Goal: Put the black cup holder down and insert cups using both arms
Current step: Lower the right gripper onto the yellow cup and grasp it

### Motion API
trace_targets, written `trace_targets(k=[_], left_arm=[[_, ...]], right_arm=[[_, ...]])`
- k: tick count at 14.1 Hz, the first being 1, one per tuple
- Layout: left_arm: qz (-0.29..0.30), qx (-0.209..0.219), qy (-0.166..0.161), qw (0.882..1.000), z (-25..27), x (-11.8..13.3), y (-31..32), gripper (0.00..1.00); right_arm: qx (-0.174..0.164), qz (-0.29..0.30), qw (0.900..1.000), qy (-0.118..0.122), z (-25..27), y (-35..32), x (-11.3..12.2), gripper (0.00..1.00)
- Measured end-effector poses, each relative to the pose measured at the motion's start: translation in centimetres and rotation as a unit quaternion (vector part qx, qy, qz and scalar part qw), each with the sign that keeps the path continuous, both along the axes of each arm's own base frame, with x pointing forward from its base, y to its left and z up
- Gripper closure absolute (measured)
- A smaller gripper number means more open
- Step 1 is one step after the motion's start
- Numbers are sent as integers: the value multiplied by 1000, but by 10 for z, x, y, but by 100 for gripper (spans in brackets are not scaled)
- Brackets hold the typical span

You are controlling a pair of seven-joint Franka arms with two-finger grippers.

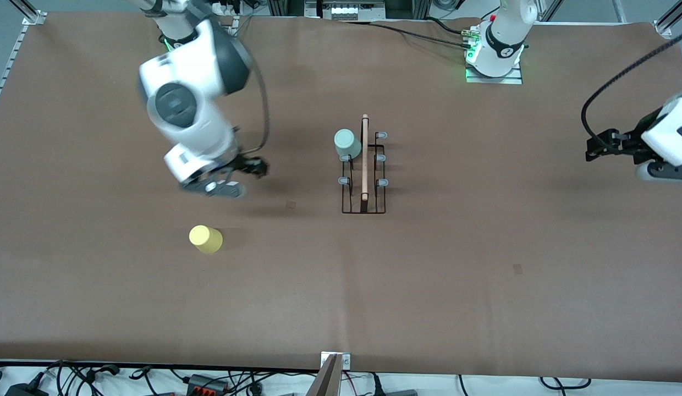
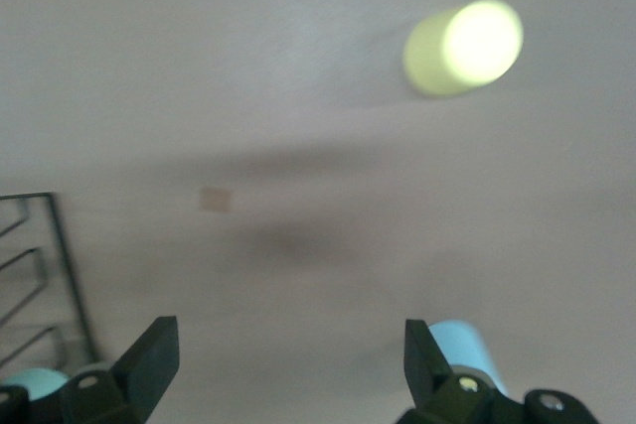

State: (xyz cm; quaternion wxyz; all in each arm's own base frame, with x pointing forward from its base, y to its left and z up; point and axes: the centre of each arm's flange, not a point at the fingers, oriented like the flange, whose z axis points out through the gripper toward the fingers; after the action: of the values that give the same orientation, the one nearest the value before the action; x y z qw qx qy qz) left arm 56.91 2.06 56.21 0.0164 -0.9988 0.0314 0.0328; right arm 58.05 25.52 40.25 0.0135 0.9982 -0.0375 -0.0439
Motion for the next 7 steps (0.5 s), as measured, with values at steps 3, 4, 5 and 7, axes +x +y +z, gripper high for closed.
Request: trace_targets(k=[3, 4, 5, 7], left_arm=[[-6, 3, -23, 1000, 21, -18, -8, 0], [-7, 4, -29, 1000, 29, -24, -9, 0], [-6, 4, -30, 1000, 34, -30, -9, 0], [-4, 3, -26, 1000, 33, -35, -7, 0]], right_arm=[[6, 32, 999, -19, -24, -62, 34, 0], [6, 37, 999, -29, -39, -75, 44, 0], [6, 46, 998, -39, -57, -88, 53, 0], [8, 72, 996, -54, -96, -108, 69, 0]])
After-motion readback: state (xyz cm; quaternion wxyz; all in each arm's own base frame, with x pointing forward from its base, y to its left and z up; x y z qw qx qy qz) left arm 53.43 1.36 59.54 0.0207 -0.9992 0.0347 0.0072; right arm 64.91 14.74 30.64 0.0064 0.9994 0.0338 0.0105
